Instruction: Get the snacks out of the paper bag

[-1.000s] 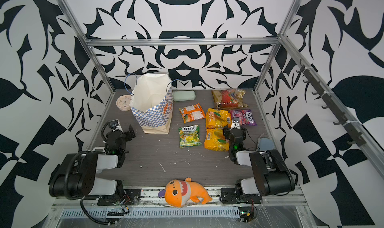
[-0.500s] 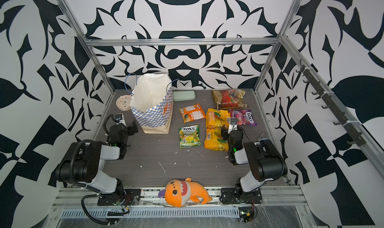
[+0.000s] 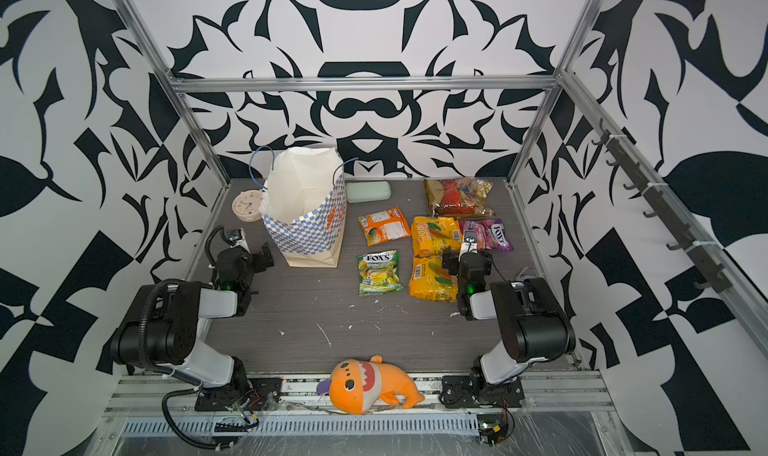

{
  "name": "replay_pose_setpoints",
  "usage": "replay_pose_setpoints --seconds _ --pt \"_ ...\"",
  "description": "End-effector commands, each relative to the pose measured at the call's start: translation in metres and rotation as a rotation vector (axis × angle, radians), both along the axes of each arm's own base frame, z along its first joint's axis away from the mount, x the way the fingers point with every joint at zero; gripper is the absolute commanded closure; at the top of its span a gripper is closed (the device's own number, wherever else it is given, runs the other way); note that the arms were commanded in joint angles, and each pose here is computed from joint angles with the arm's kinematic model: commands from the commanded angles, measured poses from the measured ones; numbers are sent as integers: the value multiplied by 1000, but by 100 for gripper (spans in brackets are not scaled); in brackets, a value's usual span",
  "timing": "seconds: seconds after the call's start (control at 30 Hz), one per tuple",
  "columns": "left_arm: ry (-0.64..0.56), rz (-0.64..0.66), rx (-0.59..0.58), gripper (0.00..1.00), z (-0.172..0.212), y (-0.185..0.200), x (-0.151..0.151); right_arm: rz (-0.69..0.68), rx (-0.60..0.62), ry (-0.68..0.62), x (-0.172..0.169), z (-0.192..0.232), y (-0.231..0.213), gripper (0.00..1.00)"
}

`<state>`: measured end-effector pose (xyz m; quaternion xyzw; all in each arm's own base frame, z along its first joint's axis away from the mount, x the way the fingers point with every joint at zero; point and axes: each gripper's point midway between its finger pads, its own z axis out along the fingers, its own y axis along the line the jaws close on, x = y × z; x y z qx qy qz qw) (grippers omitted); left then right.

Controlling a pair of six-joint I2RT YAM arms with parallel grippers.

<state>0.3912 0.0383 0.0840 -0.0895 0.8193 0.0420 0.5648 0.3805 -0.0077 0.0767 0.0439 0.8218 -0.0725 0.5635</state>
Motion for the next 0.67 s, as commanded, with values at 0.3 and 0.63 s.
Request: replay_pose_setpoints --seconds 0.3,0.63 --pt "-15 -5 -13 0 5 -1 2 -7 -4 -6 4 5 -1 0" --pt "-17 -4 -13 0 5 -1 2 13 0 -2 5 5 2 0"
